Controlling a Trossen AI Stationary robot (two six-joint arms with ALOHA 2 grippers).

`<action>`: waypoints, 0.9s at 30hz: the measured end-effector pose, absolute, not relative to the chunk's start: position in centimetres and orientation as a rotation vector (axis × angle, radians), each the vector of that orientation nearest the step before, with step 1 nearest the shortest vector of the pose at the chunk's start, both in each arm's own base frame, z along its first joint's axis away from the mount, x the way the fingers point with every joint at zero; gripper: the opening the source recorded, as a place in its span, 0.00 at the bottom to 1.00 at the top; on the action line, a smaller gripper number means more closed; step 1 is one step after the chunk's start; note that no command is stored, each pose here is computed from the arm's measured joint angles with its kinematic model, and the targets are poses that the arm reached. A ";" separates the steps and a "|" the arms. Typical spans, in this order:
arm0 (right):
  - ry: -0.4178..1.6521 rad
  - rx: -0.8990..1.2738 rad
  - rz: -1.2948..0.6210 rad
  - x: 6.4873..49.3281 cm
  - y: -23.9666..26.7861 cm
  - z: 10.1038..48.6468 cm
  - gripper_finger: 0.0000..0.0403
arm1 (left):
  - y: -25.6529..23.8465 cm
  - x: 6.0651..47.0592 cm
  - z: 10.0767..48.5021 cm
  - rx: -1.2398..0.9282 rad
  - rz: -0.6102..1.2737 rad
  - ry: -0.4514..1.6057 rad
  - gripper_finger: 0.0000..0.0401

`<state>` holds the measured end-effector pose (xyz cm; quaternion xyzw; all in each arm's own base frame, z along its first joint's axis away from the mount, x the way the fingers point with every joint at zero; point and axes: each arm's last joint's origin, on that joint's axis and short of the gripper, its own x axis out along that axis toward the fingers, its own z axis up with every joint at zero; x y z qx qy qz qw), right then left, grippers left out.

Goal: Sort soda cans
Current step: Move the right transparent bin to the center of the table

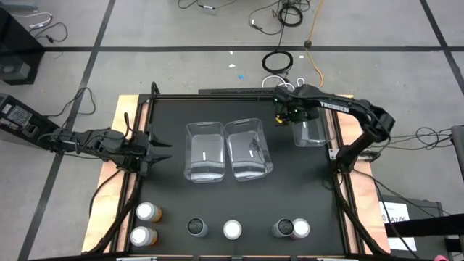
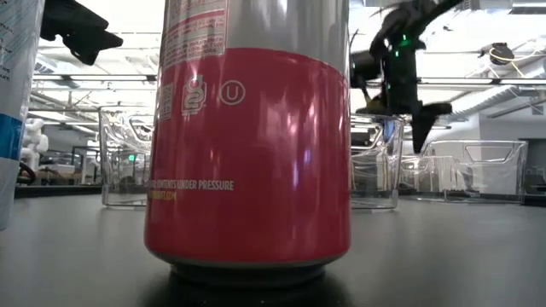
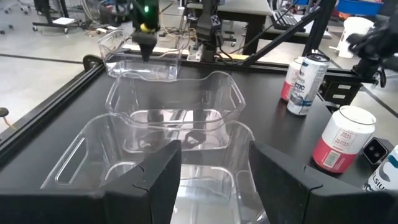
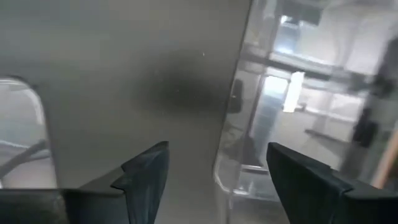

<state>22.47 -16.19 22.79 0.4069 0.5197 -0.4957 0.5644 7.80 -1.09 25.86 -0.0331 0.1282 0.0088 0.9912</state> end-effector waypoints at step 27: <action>1.138 1.140 -1.101 23.0 -12.0 17.3 0.01 | -1.1 7.8 25.9 -0.118 0.018 0.257 0.49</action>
